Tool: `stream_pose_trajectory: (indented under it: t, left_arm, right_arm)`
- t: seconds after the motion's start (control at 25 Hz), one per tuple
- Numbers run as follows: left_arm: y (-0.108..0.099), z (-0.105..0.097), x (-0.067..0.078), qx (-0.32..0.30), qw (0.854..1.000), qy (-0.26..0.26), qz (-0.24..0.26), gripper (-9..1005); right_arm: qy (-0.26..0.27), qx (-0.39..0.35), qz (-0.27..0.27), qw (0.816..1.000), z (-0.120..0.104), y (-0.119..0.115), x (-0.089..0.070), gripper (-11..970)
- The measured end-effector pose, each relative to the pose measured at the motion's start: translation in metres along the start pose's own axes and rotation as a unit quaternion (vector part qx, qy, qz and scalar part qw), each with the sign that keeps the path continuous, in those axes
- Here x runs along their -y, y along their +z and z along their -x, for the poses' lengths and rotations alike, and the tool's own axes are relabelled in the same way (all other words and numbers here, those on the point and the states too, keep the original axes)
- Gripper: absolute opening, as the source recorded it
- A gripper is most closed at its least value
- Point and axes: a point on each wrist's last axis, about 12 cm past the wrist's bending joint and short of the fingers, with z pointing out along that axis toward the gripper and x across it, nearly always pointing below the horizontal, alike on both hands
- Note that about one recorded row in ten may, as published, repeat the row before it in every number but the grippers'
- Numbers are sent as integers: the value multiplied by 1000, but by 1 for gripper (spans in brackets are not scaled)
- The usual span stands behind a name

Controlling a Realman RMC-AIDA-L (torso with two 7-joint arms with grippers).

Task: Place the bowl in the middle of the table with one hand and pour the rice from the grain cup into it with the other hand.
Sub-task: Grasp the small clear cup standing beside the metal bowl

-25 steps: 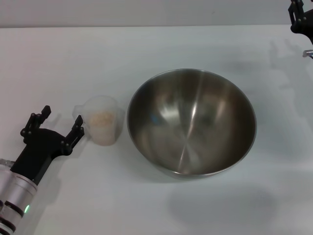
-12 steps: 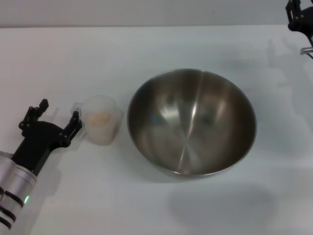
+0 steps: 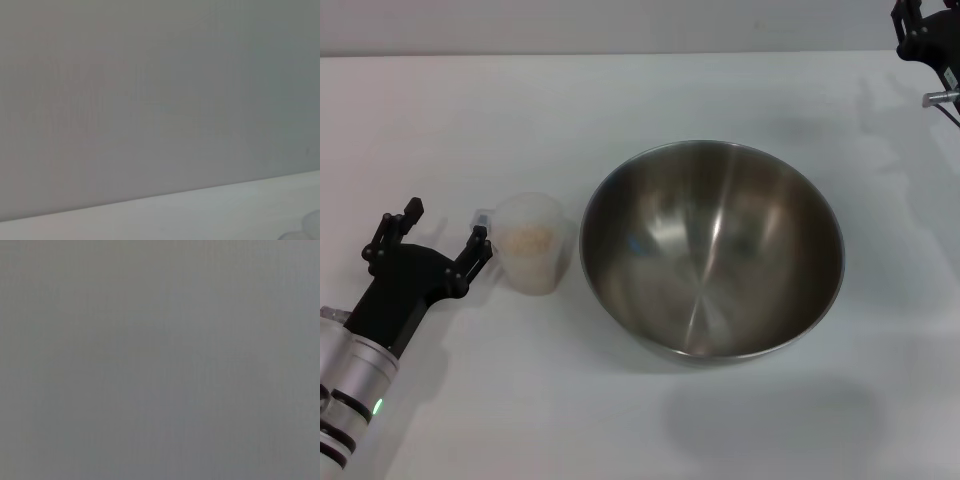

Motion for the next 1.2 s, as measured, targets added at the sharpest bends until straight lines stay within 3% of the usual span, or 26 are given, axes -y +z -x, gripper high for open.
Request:
stream_pose_trajectory:
  t: [0.44,1.2]
  left_arm:
    - [4,1,-2,-1,1000,-6,5,811]
    - [7,2,5,-2,999,-36,-3,257]
  right_arm:
    - [-2,-1,8,1000,0,1,-3,397]
    - [0,2,10,1000,1,3,-6,400]
